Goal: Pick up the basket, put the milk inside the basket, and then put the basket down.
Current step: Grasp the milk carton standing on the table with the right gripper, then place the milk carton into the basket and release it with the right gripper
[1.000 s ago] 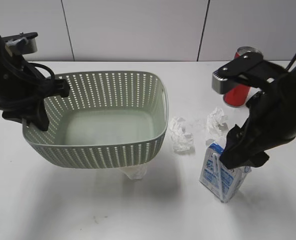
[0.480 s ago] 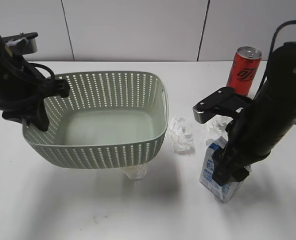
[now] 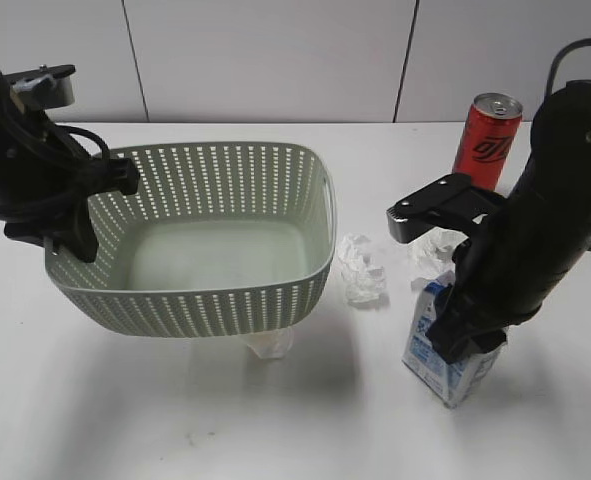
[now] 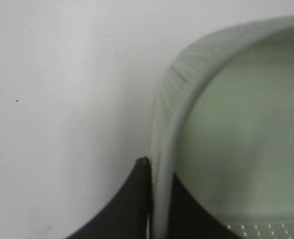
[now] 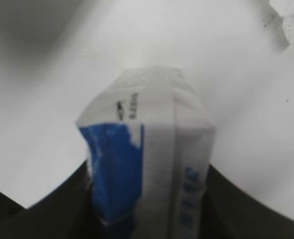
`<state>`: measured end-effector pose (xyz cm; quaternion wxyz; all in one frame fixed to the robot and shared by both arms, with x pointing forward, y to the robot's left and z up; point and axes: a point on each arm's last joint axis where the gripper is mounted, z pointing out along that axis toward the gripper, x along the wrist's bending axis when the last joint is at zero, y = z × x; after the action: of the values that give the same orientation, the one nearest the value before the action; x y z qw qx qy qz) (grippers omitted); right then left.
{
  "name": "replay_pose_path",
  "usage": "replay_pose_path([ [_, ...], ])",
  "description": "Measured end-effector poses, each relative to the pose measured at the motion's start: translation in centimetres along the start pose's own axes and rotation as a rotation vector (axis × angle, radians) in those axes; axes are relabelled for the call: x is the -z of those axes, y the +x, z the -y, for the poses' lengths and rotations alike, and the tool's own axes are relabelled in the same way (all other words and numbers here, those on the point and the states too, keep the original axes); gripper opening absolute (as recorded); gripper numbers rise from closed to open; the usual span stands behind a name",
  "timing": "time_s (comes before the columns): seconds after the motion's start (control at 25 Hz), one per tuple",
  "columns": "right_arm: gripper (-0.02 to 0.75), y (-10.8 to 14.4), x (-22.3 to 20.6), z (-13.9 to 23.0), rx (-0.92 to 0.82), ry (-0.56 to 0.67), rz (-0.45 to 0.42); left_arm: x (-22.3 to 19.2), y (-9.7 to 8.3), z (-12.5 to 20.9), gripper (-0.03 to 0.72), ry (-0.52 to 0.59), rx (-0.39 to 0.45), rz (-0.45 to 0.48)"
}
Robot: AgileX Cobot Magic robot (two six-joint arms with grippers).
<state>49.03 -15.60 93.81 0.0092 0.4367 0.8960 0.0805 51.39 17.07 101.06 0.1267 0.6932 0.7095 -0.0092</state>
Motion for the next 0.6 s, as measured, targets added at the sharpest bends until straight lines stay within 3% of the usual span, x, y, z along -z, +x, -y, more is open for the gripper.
replay_pose_path([
  [0.24,0.319,0.5,4.4,1.1,-0.012,-0.054,0.009,0.0,0.0,0.0,-0.002,-0.005,0.000,0.002],
  [0.6,0.319,1.3,16.4,1.0,0.033,-0.264,0.065,0.0,-0.1,-0.4,-0.002,-0.048,-0.006,0.014],
])
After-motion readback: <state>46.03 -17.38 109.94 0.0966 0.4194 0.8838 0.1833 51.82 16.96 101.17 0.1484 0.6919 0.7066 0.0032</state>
